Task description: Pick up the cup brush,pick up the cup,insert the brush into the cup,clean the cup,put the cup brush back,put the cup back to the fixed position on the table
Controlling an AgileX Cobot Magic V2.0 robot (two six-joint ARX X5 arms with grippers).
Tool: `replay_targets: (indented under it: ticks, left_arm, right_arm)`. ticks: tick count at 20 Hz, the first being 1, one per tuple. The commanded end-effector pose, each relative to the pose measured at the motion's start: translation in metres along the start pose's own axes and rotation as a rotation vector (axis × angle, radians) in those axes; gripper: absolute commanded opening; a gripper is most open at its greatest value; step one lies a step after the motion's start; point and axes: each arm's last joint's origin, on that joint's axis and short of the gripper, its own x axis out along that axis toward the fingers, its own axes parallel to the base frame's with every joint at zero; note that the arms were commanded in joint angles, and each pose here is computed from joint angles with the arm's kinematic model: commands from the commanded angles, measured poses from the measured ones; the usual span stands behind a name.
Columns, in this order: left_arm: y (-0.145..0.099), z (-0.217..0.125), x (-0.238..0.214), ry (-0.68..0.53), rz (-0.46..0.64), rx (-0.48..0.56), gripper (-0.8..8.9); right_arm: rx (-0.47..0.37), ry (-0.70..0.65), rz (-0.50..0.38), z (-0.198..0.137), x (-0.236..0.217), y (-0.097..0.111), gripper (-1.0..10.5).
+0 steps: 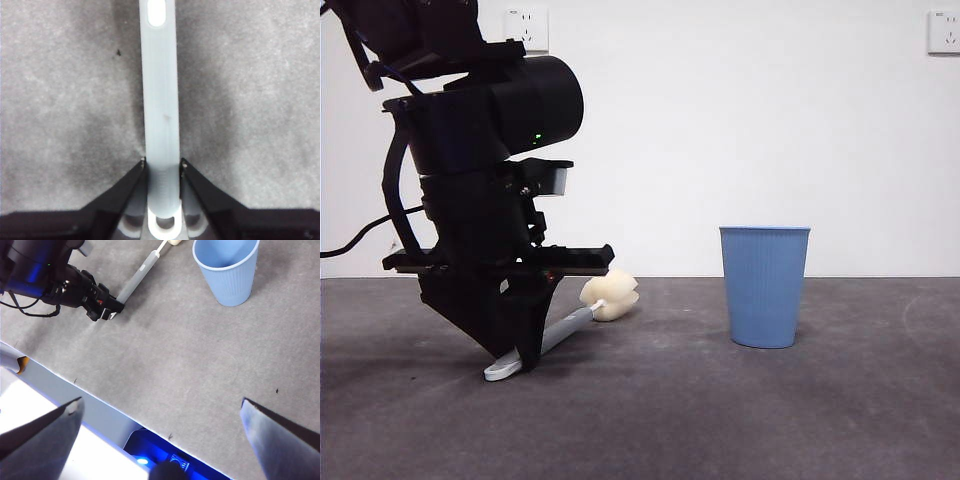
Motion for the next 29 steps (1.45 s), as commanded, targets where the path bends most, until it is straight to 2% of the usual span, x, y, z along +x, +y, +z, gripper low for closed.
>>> replay_targets:
  ticks: [1,14,18,21,25,29]
  left_arm:
    - [0.001,-0.008,-0.004,0.044,-0.006,0.025,-0.09]
    - [0.028,0.001,-0.098,-0.199,-0.053,0.044,-0.09]
    - [0.034,-0.005,-0.121,-0.237,-0.059,0.070,-0.09]
    - [0.038,-0.013,-0.138,-0.243,-0.057,0.094,-0.09]
    - [0.043,-0.023,-0.153,-0.238,-0.054,0.117,-0.09]
    - [0.045,-0.027,-0.159,-0.245,-0.058,0.117,-0.09]
  right_arm:
    - [0.038,-0.003,0.002,0.001,0.000,0.000,5.9]
    - [0.070,0.053,0.008,0.014,0.021,-0.013,5.9]
    - [0.042,0.033,0.028,0.023,0.050,-0.024,5.9]
    - [0.022,0.001,0.058,0.011,0.094,-0.032,5.9]
    - [0.000,-0.128,-0.063,-0.015,0.139,-0.037,5.9]
    - [-0.038,-0.205,-0.153,-0.025,0.167,-0.038,5.9]
